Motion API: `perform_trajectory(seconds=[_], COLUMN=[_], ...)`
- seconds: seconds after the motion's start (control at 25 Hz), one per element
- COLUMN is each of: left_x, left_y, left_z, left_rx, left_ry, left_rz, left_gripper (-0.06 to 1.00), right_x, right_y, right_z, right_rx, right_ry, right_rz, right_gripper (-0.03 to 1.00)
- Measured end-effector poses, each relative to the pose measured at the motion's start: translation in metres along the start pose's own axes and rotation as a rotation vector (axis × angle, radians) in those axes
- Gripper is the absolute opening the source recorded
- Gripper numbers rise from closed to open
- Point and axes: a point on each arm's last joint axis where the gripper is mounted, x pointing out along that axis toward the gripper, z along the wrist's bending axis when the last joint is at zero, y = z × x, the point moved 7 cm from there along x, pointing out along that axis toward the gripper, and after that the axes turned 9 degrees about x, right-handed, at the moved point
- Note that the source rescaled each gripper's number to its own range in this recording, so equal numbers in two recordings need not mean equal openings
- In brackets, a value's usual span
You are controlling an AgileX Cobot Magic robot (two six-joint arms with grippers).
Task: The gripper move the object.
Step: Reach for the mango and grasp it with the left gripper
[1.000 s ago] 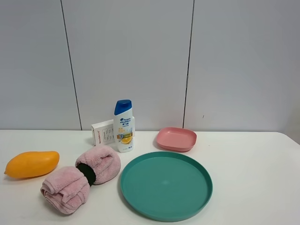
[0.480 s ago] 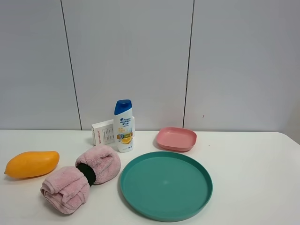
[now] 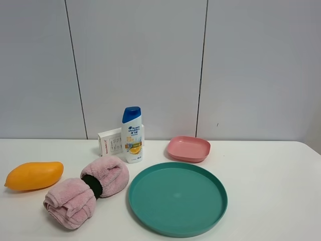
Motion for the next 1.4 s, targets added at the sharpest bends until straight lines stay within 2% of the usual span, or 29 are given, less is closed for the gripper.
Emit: perform_trajectory(seconds=[0.2, 0.48, 0.64, 0.88, 1.08, 1.4], left_x=[0.044, 0.098, 0.127, 0.155, 0.162, 0.162], left_y=[0.002, 0.004, 0.022, 0.047, 0.056, 0.058], left_z=[0.004, -0.016, -0.029, -0.036, -0.039, -0.039], left_rx=[-0.01, 0.029, 0.027, 0.035, 0.135, 0.407], left_ry=[-0.014, 0.011, 0.042, 0.059, 0.077, 0.101], left_rz=[0.009, -0.01, 0.054, 0.13, 0.158, 0.155], left_gripper=[1.0, 1.0, 1.0, 1.0, 1.0, 1.0], right_x=[0.0, 0.0, 0.0, 0.0, 0.0, 0.0], right_y=[0.0, 0.0, 0.0, 0.0, 0.0, 0.0], right_z=[0.0, 0.0, 0.0, 0.0, 0.0, 0.0], right_rx=[0.0, 0.0, 0.0, 0.0, 0.0, 0.0], right_ry=[0.0, 0.0, 0.0, 0.0, 0.0, 0.0], right_rz=[0.0, 0.0, 0.0, 0.0, 0.0, 0.0], right_gripper=[1.0, 1.0, 1.0, 1.0, 1.0, 1.0])
